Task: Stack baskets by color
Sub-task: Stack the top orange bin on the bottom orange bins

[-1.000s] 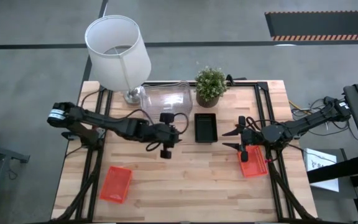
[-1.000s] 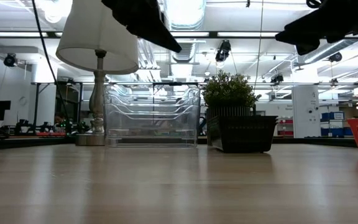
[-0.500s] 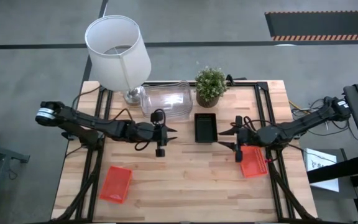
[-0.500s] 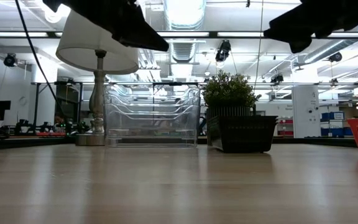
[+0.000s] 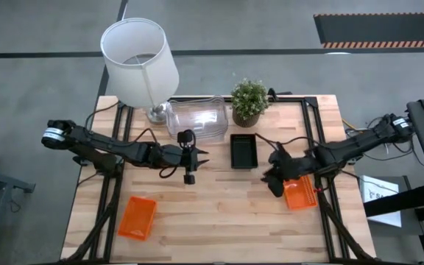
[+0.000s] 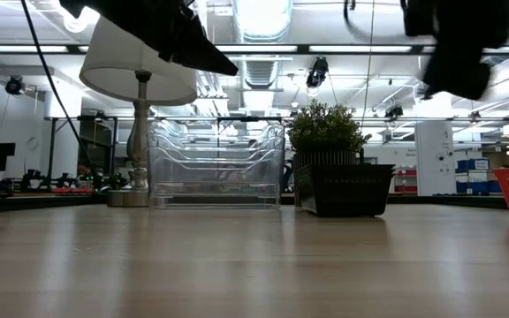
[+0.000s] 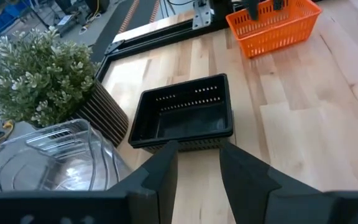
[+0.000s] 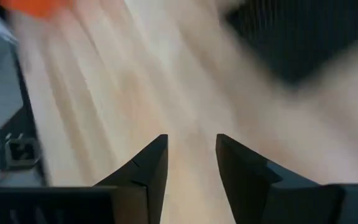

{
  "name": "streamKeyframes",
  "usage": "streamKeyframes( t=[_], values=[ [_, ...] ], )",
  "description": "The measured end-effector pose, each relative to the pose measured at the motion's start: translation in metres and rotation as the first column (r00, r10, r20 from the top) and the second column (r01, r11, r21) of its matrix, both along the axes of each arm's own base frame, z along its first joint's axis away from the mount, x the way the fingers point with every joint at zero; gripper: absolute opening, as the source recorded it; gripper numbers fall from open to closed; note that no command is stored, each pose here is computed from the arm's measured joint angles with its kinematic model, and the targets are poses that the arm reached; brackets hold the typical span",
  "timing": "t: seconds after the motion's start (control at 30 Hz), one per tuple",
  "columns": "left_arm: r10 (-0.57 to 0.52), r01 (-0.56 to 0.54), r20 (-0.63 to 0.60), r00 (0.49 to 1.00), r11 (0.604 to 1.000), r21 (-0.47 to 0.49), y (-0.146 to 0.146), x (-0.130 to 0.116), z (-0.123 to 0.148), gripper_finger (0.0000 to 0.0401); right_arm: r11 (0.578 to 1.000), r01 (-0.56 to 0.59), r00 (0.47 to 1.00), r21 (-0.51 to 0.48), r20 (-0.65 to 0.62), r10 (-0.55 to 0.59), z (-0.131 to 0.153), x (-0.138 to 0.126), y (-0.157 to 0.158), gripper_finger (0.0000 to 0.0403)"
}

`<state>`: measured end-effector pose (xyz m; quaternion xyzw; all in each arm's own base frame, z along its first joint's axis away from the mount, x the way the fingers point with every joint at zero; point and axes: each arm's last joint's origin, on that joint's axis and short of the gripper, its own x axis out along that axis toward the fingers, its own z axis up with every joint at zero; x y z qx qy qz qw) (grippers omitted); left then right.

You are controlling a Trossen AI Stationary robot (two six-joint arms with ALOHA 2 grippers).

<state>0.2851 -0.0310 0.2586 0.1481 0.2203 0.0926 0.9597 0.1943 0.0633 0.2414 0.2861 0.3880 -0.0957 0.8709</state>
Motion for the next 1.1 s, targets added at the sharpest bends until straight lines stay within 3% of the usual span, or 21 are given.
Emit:
streamKeyframes(
  t=[0.13,0.2,0.37,0.53,0.73,0.9,1.1],
  values=[
    [-0.003,0.003,-0.002,1.0,1.0,0.008,0.0,0.0,0.0,0.0103,0.944,0.174,0.936,0.282,-0.344,-0.07,-0.015,-0.004,0.01,0.0125],
    [-0.009,0.01,-0.006,1.0,1.0,0.023,0.0,0.0,0.0,0.0103,0.913,0.217,0.887,0.346,-0.46,-0.036,-0.023,-0.006,0.02,0.0133],
    [-0.02,0.021,-0.013,1.0,0.999,0.049,0.0,0.0,0.0,0.0103,0.863,0.307,0.802,0.4,-0.597,-0.008,-0.034,-0.005,0.039,0.0172],
    [-0.038,0.04,-0.026,0.999,0.995,0.09,0.0,0.0,0.0,0.0103,0.848,0.372,0.751,0.377,-0.659,-0.037,-0.035,-0.004,0.048,0.0207],
    [-0.04,0.042,-0.027,0.999,0.995,0.095,0.0,0.0,0.0,0.0103,0.881,0.44,0.619,0.176,-0.77,-0.156,-0.025,-0.011,0.043,0.0214],
    [-0.036,0.038,-0.024,0.999,0.996,0.085,0.0,0.0,0.0,0.0102,0.909,0.412,0.655,0.056,-0.712,-0.253,-0.03,-0.004,0.041,0.0215],
    [-0.03,0.031,-0.019,0.999,0.997,0.069,0.0,0.0,0.0,0.0102,0.92,0.392,0.584,-0.027,-0.765,-0.272,-0.058,0.0,0.041,0.0212]
  ],
)
